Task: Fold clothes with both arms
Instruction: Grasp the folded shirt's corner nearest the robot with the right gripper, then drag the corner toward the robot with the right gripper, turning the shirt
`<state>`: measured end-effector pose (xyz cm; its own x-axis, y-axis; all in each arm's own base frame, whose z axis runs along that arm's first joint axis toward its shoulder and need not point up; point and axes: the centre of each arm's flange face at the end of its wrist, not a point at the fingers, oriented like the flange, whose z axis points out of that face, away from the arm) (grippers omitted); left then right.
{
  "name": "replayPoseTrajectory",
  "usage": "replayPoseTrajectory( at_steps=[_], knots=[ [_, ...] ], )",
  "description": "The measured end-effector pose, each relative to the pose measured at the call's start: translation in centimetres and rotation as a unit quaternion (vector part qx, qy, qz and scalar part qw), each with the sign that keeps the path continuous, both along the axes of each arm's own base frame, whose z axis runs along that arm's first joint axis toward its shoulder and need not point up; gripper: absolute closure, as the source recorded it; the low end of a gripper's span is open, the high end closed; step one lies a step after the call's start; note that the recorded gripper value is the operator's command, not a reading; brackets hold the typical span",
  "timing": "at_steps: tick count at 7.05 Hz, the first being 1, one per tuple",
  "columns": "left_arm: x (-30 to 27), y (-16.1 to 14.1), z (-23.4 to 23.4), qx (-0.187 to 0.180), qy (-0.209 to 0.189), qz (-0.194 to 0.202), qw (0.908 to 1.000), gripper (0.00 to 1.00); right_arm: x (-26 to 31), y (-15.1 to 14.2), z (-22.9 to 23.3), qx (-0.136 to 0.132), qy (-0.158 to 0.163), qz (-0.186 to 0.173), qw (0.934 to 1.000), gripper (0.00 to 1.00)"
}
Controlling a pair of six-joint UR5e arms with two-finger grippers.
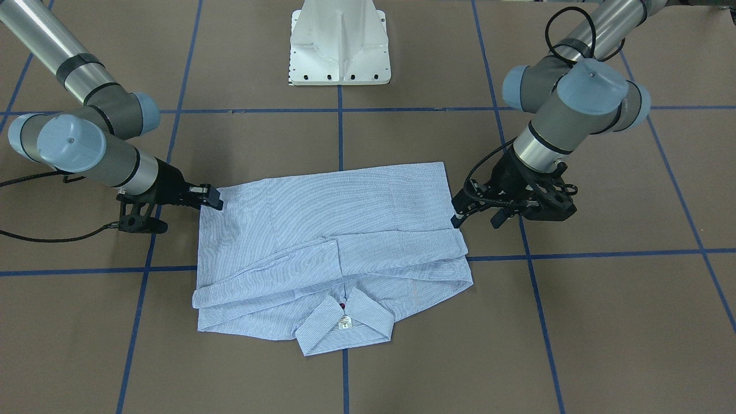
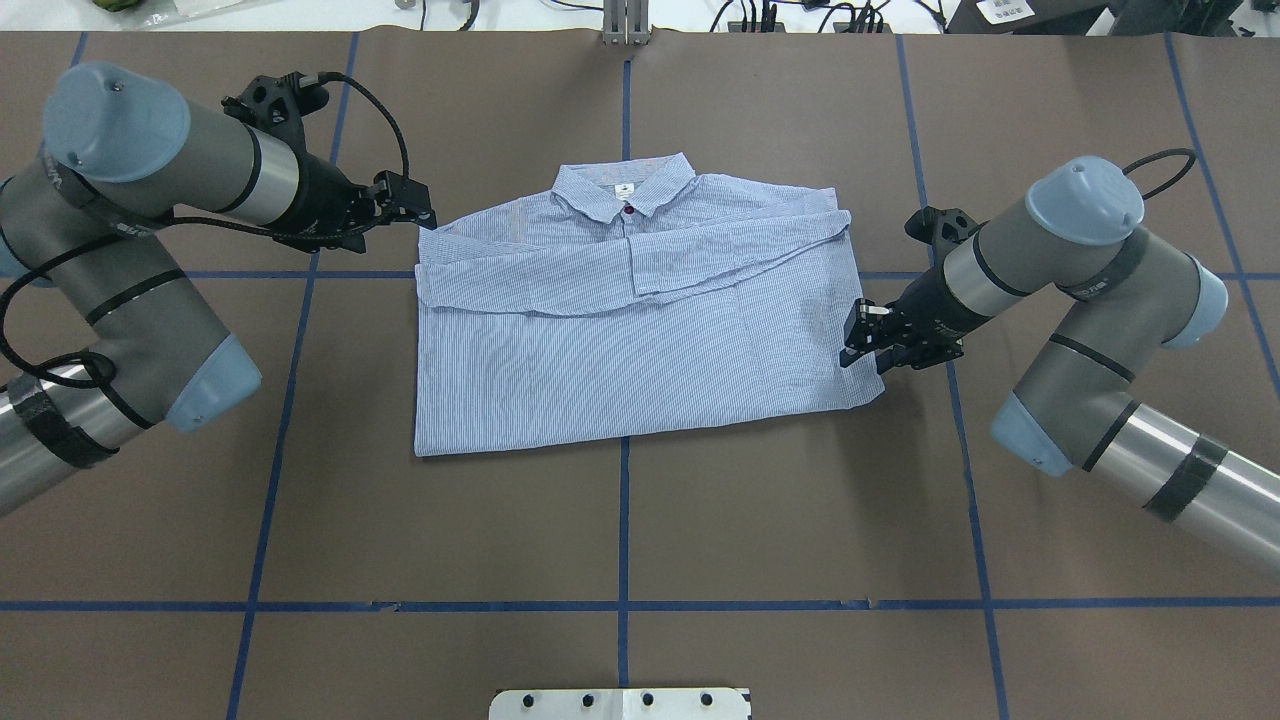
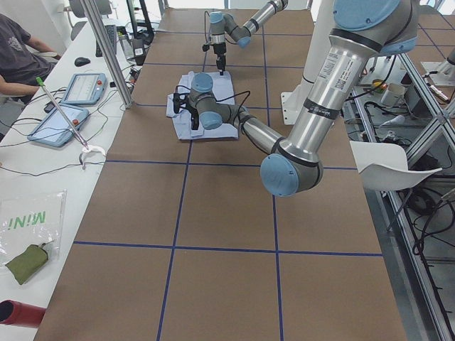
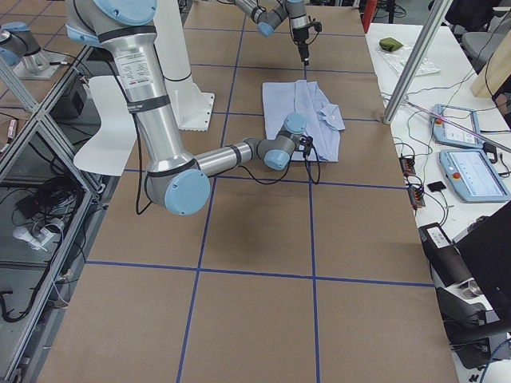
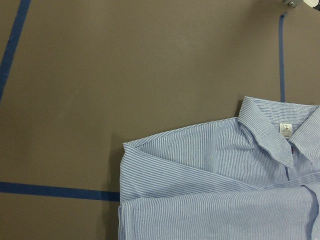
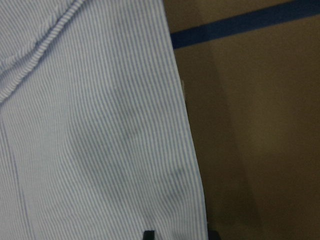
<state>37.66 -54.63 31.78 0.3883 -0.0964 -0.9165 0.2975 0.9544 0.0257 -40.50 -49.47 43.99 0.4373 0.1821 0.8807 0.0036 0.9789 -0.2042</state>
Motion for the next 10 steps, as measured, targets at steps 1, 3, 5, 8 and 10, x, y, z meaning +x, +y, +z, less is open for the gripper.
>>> replayPoseTrajectory(
  at_steps=[1, 3, 5, 8, 10],
  knots=[
    [0.0, 0.0, 0.0, 0.0, 0.0, 0.0, 1.0, 0.01, 0.1, 0.0, 0.0, 0.001, 0.0, 0.001, 1.0, 1.0],
    [-0.1, -0.1, -0.1, 0.001, 0.001, -0.001, 1.0, 0.01, 0.8, 1.0, 0.4, 0.003, 0.002, 0.003, 1.0, 1.0],
    [-0.9, -0.3, -0.6, 0.003, 0.003, -0.007, 1.0, 0.01, 2.6, 5.0, 0.5, 0.011, -0.005, -0.01, 0.9999, 1.0],
    [-1.7, -0.2, -1.5, 0.003, 0.002, -0.011, 0.9999, 0.01, 7.3, 13.9, -1.1, 0.024, -0.025, -0.046, 0.9983, 1.0],
    [-1.8, -0.1, -1.6, 0.003, 0.002, -0.012, 0.9999, 0.01, 10.3, 20.2, -2.4, 0.026, -0.034, -0.085, 0.9954, 1.0]
  ],
)
